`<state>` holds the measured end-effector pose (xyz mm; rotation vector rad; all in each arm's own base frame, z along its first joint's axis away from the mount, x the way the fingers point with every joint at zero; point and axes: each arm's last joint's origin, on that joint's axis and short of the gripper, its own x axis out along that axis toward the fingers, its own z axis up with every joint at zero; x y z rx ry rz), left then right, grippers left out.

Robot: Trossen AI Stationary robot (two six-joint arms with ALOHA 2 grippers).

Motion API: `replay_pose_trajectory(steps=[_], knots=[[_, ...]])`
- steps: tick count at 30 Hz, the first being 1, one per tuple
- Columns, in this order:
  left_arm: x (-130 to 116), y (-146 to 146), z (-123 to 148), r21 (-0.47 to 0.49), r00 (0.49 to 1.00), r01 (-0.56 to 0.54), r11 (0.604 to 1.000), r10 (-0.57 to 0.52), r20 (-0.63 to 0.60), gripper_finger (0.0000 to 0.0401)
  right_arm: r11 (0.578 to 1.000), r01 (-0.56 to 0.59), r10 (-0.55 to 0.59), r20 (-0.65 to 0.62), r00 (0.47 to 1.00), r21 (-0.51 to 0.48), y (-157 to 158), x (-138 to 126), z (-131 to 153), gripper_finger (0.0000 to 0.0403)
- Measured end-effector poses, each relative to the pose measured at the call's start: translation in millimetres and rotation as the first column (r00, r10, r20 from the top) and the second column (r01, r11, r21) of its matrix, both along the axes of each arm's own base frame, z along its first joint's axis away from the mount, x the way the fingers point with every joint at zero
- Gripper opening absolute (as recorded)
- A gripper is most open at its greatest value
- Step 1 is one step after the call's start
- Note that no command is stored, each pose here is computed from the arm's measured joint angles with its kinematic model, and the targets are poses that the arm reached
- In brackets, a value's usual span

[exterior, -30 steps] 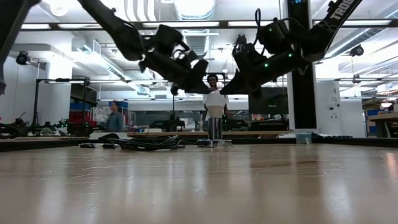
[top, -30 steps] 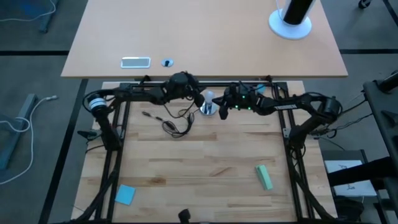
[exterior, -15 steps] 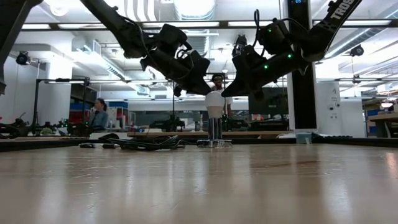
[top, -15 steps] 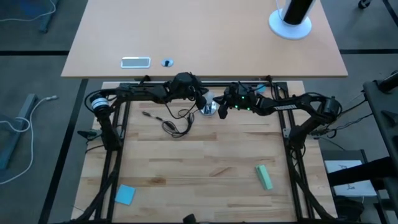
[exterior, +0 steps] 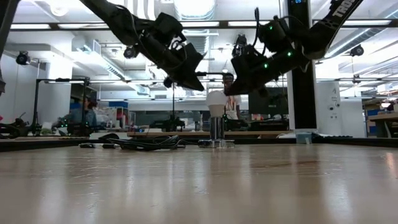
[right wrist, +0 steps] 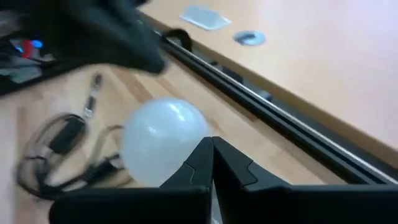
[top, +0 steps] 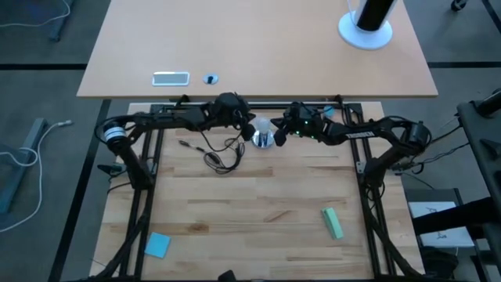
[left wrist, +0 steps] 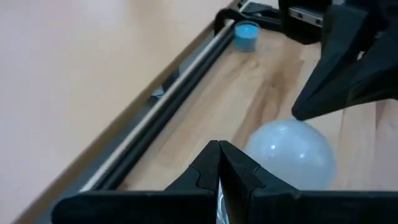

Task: Screw lightbulb
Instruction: Remove the lightbulb from the lamp

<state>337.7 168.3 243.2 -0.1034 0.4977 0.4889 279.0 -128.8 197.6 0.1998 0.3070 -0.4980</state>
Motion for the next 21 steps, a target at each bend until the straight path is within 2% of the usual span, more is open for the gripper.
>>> replay_pose_trajectory(steps=[9, 15, 21], knots=[[6.1, 3.3, -18.1, -0.003, 1.0, -0.008, 1.0, 0.008, -0.017, 0.0, 0.998, -0.062, 0.062, 0.012, 0.998, 0.031, 19.9, 8.2, -0.3, 0.0], [3.0, -3.8, -30.2, -0.068, 0.998, 0.052, 0.996, -0.053, -0.019, 0.0, 0.996, -0.081, 0.081, 0.017, 0.997, 0.03, 27.7, 10.5, 1.2, 0.0], [4.7, -9.3, -37.4, -0.067, 0.995, 0.094, 0.993, -0.091, 0.042, 0.0, 0.996, -0.082, 0.082, -0.014, 0.996, 0.042, 29.1, 10.0, -2.0, 0.0]])
